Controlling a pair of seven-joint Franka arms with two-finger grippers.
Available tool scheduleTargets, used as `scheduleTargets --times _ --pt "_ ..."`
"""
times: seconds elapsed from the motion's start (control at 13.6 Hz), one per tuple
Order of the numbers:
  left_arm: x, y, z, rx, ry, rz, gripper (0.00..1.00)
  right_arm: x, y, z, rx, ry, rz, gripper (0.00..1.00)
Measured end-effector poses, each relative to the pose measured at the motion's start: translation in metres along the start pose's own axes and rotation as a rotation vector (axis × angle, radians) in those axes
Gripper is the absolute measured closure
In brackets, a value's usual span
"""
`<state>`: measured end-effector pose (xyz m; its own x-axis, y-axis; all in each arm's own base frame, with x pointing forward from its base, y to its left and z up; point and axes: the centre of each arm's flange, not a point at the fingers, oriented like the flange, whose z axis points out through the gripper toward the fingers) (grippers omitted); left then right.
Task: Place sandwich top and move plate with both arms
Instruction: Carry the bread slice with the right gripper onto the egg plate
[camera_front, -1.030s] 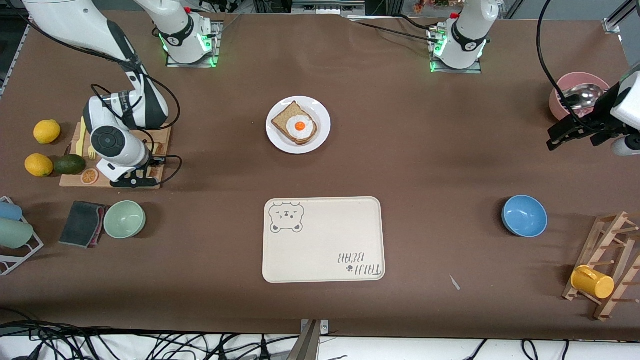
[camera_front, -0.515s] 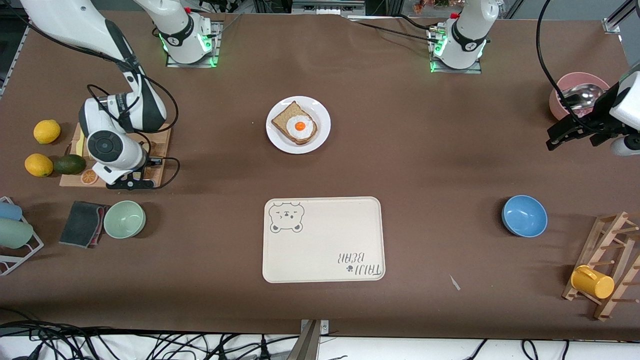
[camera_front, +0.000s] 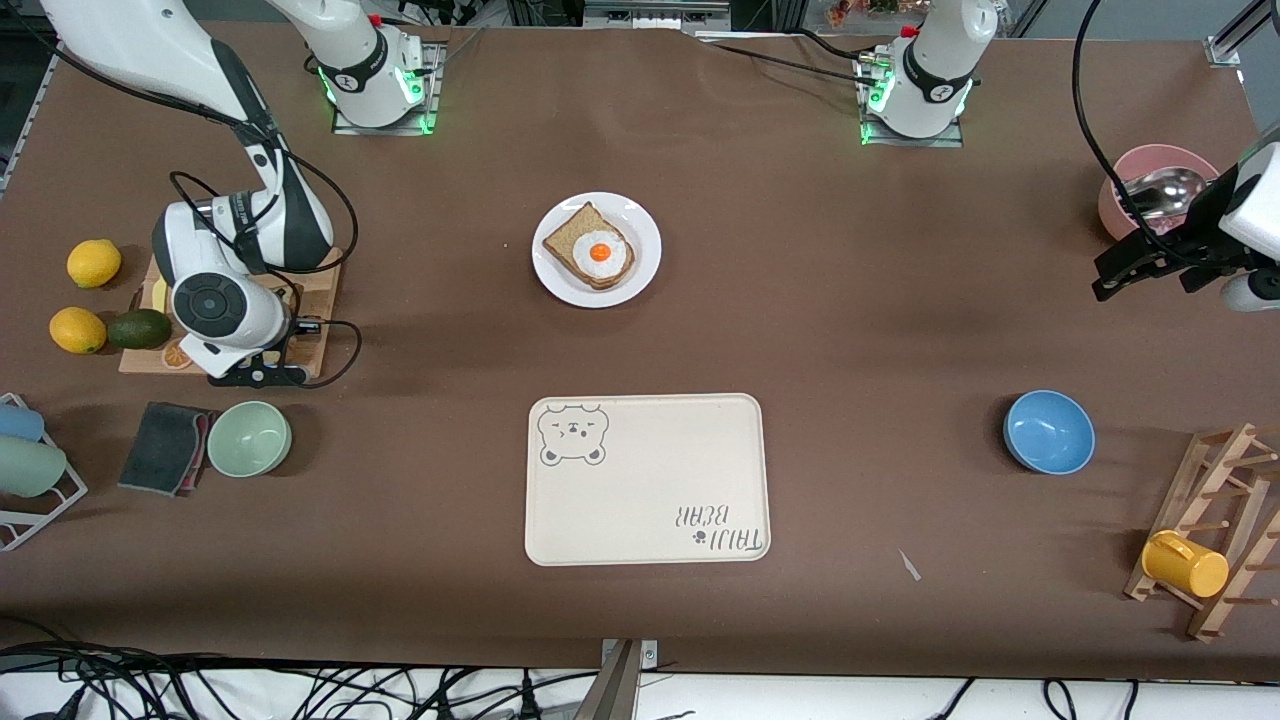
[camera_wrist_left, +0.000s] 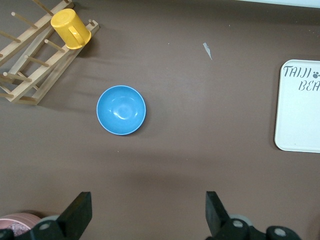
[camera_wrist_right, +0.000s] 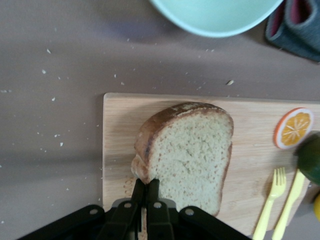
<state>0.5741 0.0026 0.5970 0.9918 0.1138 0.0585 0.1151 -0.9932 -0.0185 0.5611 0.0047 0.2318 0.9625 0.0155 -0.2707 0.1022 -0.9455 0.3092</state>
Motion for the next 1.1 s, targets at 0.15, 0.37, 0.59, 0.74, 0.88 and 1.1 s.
scheduleTargets --times 0.15,0.37,0.59,0.74,0.88,1.1 --pt "0.0 0.0 0.0 0.0 0.0 -0.001 0.0 0.005 -0.003 -0.024 -0.021 -0.02 -0.004 0.95" --pt "0.0 -0.001 0.0 0.0 0.0 -0.001 0.0 0.01 -0.039 -0.08 -0.065 -0.027 -0.05 0.95" --pt "0.0 -0.001 0.0 0.0 0.0 -0.001 0.0 0.0 -0.105 -0.122 -0.069 -0.013 -0.095 0.95" --pt "0.0 -0.001 0.0 0.0 0.001 -0.001 0.0 -0.013 -0.149 -0.143 -0.05 -0.01 -0.064 0.95" --pt "0.0 -0.001 0.0 0.0 0.001 -0.001 0.0 -0.031 -0.196 -0.159 -0.015 -0.012 -0.016 0.95" --pt "0.0 -0.001 0.0 0.0 0.001 -0.001 0.0 -0.064 -0.271 -0.179 0.055 -0.02 0.079 0.95"
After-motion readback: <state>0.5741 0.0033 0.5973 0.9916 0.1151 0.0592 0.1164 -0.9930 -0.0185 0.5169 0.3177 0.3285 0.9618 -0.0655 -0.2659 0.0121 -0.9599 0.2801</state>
